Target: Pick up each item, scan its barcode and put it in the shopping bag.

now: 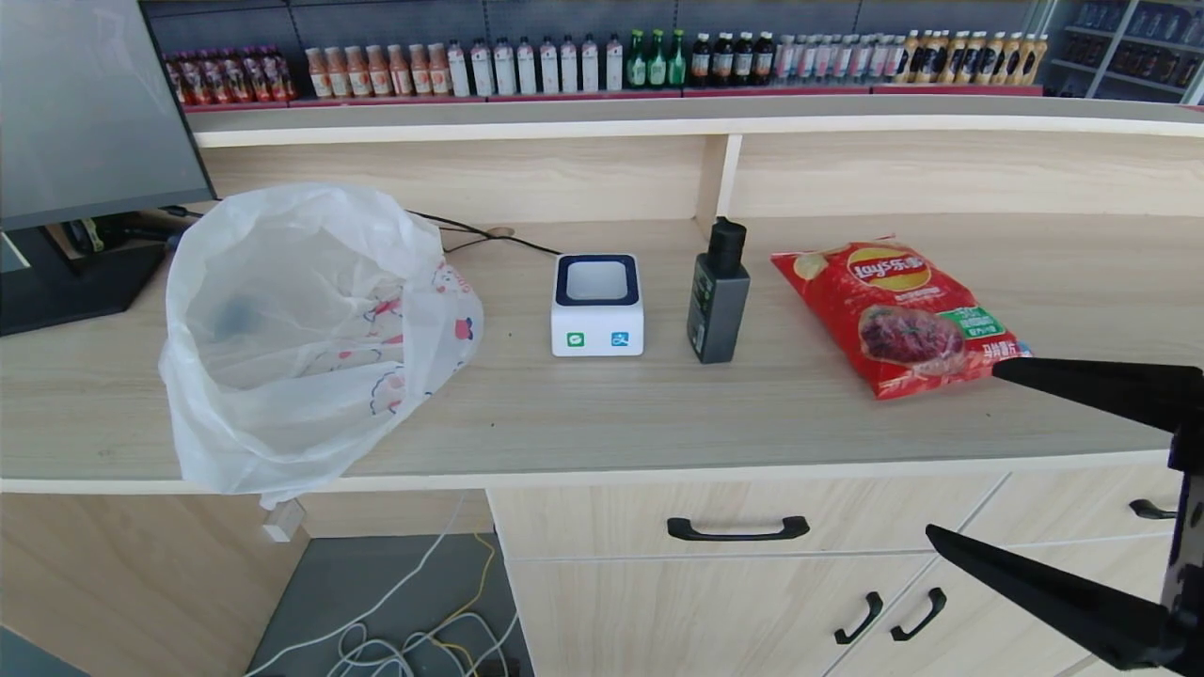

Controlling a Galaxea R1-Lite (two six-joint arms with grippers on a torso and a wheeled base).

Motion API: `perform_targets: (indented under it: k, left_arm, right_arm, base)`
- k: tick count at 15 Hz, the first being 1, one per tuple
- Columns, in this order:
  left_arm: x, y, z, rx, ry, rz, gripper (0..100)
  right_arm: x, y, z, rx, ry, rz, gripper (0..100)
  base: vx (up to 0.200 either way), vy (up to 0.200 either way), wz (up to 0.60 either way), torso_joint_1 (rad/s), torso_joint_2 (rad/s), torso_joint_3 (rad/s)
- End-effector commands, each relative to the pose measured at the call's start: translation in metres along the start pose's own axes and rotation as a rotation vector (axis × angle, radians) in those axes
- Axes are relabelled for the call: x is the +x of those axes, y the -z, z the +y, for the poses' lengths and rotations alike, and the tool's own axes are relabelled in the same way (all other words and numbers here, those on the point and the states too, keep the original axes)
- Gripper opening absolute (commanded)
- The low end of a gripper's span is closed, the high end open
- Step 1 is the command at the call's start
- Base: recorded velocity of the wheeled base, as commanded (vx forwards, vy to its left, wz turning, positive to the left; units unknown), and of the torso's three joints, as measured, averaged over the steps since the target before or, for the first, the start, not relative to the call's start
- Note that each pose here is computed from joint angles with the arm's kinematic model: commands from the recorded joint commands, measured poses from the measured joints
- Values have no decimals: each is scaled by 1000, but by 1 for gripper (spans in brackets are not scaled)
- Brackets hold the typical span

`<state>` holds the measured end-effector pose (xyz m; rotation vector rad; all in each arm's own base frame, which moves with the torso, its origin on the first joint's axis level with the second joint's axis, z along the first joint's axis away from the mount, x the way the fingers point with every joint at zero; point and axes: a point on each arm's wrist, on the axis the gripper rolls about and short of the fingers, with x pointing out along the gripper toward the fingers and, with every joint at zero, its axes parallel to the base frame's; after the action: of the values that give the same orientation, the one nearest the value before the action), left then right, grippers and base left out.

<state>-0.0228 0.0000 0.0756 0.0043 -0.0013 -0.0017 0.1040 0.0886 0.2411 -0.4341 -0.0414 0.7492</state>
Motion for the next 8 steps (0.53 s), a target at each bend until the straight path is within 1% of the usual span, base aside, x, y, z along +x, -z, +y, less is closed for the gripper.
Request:
perform_targets:
  k: [1, 2, 3, 4, 6, 8]
  left_arm:
    - [0, 0, 0, 0, 0, 0, 100]
    - [0, 0, 0, 0, 0, 0, 100]
    - [0, 0, 0, 0, 1, 0, 100]
    - [0, 0, 0, 0, 0, 0, 100]
    - [0, 0, 0, 0, 0, 0, 100]
    - [0, 0, 0, 0, 0, 0, 100]
  right_arm:
    - [27, -3, 26, 87, -26, 44, 100]
    - [27, -7, 33, 136, -11, 51, 100]
    - [28, -7, 34, 142, -9, 53, 100]
    - [38, -13, 40, 214, 46, 60, 100]
    - [54, -17, 43, 273, 142, 50, 100]
    - [70, -23, 45, 331, 191, 2, 100]
  base:
    - [0, 0, 0, 0, 0, 0]
    - [0, 0, 0, 0, 0, 0]
    - [0, 0, 0, 0, 0, 0]
    - [0, 0, 0, 0, 0, 0]
    - [0, 0, 0, 0, 0, 0]
    - [0, 0, 0, 0, 0, 0]
